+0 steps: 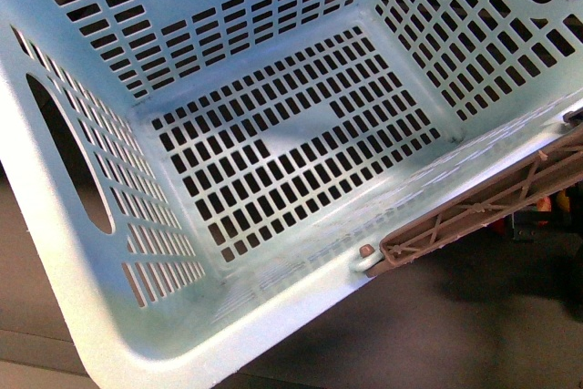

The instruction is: Pick apple with right arm and hold basket with left

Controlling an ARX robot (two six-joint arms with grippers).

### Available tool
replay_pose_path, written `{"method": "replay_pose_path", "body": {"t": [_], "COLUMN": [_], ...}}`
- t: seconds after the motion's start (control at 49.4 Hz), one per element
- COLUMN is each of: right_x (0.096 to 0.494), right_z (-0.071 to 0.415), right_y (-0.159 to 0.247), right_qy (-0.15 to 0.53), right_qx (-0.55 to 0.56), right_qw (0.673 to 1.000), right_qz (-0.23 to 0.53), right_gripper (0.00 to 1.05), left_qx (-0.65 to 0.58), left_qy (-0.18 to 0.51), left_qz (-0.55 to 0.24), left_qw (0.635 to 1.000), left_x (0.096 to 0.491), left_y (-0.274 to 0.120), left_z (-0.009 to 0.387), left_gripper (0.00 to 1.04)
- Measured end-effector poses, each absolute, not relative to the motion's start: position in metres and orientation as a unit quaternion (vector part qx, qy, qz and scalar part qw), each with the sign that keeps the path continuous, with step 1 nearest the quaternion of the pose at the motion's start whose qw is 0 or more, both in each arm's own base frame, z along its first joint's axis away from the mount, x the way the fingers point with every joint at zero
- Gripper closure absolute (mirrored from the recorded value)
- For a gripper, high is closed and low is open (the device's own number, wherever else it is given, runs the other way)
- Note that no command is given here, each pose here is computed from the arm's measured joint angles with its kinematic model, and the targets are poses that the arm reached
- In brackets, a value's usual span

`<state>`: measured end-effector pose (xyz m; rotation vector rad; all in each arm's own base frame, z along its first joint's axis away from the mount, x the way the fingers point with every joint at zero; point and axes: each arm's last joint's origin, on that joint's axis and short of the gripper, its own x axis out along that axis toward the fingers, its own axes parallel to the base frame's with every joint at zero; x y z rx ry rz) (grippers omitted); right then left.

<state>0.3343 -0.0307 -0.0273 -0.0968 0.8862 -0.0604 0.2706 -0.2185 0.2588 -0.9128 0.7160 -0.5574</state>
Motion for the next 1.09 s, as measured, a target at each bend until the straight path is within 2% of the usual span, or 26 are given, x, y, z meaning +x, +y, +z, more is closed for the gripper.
{"method": "replay_pose_path", "body": {"t": [0.831,0.973,1.094], "right_x": [0.386,0.386,0.381], "right_z": [-0.053,-0.054,-0.052], "right_y": [-0.022,-0.021,-0.022], "right_qy": [0.457,0.459,0.461], "right_qx": [-0.058,-0.051,-0.044], "right_qw": [0.887,0.886,0.885], "right_qz": [-0.035,-0.036,-0.041], "right_gripper": [0.09,0.22,0.23], "left_qx": [-0.426,-0.426,-0.425], "left_qy": [0.334,0.334,0.334], "left_qz": [-0.260,-0.260,-0.260], "left_qw": [0.800,0.800,0.800], "left_x": [0.271,0.271,0.270], "left_y": [-0.219,-0.219,-0.219], "left_z": [0.259,0.259,0.259], "left_gripper": [0.89,0.89,0.89]}}
